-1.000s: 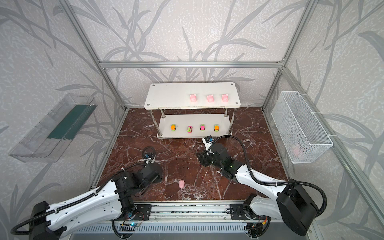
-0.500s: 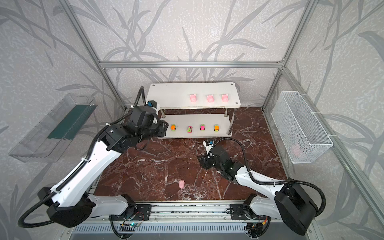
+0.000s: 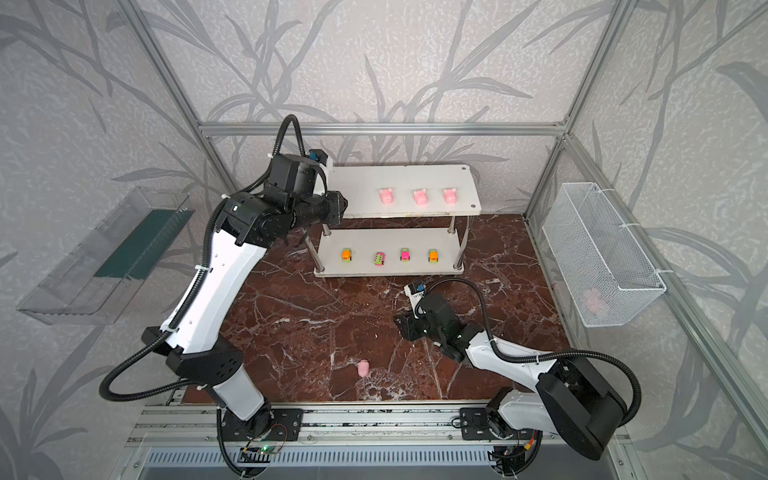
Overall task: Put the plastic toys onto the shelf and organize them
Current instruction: 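Lift the pink pig with the left gripper up over the top shelf, then lower the pig onto the top shelf beside the others and open the left gripper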
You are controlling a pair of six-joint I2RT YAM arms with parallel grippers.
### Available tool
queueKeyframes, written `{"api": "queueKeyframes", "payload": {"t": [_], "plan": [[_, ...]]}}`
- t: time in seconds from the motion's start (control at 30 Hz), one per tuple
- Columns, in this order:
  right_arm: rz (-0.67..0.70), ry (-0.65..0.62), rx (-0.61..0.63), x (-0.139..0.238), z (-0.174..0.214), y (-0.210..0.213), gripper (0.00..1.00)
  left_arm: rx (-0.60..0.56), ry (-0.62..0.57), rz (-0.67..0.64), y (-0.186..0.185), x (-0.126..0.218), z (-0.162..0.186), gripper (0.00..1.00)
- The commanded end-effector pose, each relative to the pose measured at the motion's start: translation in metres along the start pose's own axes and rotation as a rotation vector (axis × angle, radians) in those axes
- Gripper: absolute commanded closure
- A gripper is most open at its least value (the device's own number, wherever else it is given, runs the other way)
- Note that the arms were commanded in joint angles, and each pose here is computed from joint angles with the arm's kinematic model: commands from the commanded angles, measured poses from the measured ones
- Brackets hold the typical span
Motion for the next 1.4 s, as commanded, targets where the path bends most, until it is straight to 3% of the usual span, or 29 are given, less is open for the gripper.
{"api": "queueKeyframes", "payload": {"t": [0.0,0.43,0.63,0.9,1.1,1.37], "plan": [[-0.023,-0.002,-0.016,-0.002,0.002,-0.001,0.47,-0.039,0.056,-0.011,0.005,-0.012,0.0,0.66],[-0.015,0.024,-0.021,-0.008,0.004,-0.002,0.47,-0.017,0.062,0.013,0.007,-0.072,-0.012,0.64],[-0.011,0.03,-0.023,-0.01,0.003,-0.002,0.47,-0.002,0.061,0.037,0.006,-0.084,-0.012,0.64],[-0.014,0.038,-0.025,-0.013,0.002,0.0,0.47,-0.01,0.08,0.025,0.007,-0.093,-0.008,0.61],[-0.016,0.044,-0.03,-0.015,0.001,0.0,0.47,-0.002,0.068,0.031,0.006,-0.093,-0.01,0.53],[-0.014,0.042,-0.035,-0.014,0.001,0.0,0.48,-0.01,-0.033,0.013,0.013,-0.066,-0.028,0.41]]}}
Point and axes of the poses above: each gripper's point midway between its finger pads, its own x axis back along the fingers, its own y axis along the line the jaws close on, z = x × y, the point moved 9 cm from there along x, back along the fingers, and after that the axes turned 10 degrees about -x, right-handed, at the moved point
